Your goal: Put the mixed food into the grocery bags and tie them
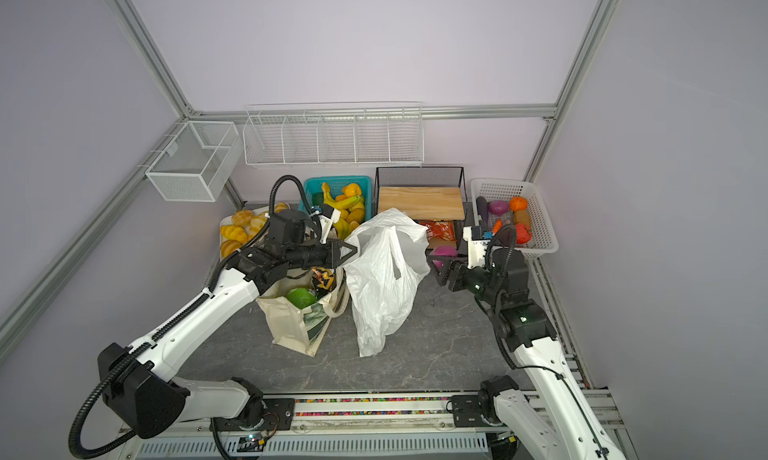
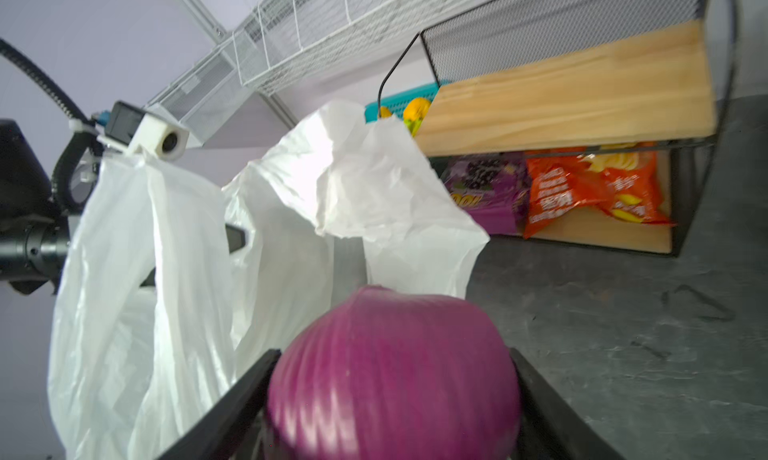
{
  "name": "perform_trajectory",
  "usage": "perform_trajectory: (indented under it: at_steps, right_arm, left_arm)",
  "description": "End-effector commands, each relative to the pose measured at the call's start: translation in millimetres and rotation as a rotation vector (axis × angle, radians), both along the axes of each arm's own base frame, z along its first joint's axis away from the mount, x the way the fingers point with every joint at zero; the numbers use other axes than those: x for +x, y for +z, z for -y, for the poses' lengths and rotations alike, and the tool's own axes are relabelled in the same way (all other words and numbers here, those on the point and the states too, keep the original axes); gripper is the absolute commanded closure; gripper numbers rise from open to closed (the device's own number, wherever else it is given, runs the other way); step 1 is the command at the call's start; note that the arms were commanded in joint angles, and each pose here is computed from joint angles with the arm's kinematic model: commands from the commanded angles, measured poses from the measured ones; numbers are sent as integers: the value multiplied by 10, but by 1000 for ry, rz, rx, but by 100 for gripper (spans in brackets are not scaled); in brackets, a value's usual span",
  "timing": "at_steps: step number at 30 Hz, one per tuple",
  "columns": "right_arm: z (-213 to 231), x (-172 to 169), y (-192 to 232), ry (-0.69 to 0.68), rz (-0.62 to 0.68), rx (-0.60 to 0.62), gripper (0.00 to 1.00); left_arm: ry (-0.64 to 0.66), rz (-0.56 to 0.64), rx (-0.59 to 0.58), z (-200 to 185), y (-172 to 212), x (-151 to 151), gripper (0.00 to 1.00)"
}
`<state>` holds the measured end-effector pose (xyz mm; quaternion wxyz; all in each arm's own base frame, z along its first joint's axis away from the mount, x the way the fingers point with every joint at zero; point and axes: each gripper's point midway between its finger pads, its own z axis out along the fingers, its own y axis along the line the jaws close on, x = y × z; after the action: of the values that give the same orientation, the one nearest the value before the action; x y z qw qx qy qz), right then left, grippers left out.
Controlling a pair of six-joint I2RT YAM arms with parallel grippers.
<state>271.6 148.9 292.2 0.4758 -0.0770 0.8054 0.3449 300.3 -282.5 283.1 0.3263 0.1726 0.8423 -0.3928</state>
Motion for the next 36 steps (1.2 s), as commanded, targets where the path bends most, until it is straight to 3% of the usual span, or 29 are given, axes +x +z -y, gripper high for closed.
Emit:
perform_trajectory:
  at_steps: [1, 10, 15, 21, 29, 36]
  right_arm:
    - [-220, -44, 74, 119, 50, -17, 42]
    - [-776, 113, 59, 288, 19, -59, 43]
    - [-975, -17, -426, 390, -90, -187, 42]
    - [-953, 41, -909, 373, -194, -327, 38]
    - [-956, 171, -1116, 347, -254, -407, 25]
    - [-1004, 114, -978, 379, -249, -366, 12]
  left_arm:
    - [-14, 13, -16, 5, 46, -15, 100]
    - [-63, 14, -31, 66, 42, -55, 100]
    - [-76, 11, -51, 96, 66, -72, 100]
    - [-85, -8, -64, 121, 42, -80, 100]
    - [-80, -13, -58, 112, 22, -78, 100]
    - [-79, -9, -56, 106, 30, -81, 100]
